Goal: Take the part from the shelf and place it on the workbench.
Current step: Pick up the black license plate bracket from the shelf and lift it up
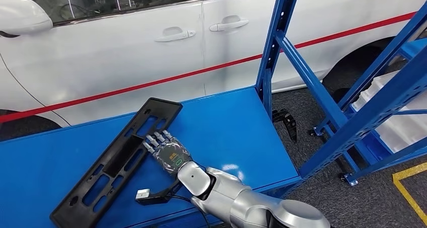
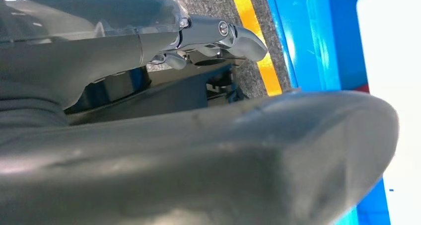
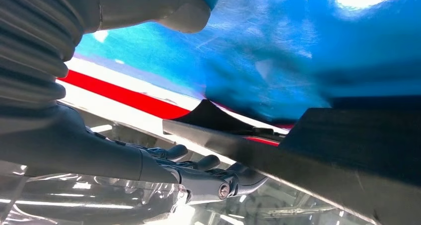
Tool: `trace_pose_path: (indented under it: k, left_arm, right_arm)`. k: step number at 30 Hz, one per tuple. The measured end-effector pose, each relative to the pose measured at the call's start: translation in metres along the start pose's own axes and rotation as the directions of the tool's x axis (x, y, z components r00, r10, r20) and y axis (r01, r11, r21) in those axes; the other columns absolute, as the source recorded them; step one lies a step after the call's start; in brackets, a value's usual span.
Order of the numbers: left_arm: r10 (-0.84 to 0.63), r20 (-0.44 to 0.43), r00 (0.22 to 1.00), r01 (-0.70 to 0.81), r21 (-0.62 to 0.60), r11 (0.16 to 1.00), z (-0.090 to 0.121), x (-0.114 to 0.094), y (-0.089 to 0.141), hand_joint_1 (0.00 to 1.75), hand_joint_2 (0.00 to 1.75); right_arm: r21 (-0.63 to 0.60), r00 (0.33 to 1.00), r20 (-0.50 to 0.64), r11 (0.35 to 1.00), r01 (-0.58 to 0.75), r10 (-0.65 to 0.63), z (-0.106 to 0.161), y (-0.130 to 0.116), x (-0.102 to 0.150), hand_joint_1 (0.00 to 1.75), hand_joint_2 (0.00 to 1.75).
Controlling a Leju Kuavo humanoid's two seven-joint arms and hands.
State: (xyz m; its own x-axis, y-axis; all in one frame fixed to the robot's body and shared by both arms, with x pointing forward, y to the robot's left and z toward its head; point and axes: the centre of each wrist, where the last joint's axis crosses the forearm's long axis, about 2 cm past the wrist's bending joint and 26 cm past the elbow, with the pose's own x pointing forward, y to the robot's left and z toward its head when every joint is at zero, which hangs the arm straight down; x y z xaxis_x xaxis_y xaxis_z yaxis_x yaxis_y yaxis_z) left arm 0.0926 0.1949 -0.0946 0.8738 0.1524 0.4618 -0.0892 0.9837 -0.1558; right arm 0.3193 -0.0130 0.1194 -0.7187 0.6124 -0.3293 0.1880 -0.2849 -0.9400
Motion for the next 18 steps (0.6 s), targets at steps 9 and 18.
trace_pose_path:
  k: [9,18]
  left_arm:
    - [-0.002,0.000,1.000,0.002,-0.001,1.000,-0.0001,0.0003,-0.0004,0.00,0.00]
    - [-0.017,-0.016,1.000,0.017,0.004,1.000,-0.0005,0.0019,-0.0006,0.00,0.00]
  right_arm:
    - [-0.029,1.000,-0.016,1.000,0.003,-0.004,-0.0007,-0.0020,0.0006,0.00,1.75]
    - [-0.060,0.999,-0.047,0.998,0.007,-0.009,0.0010,-0.0001,0.0036,0.00,1.75]
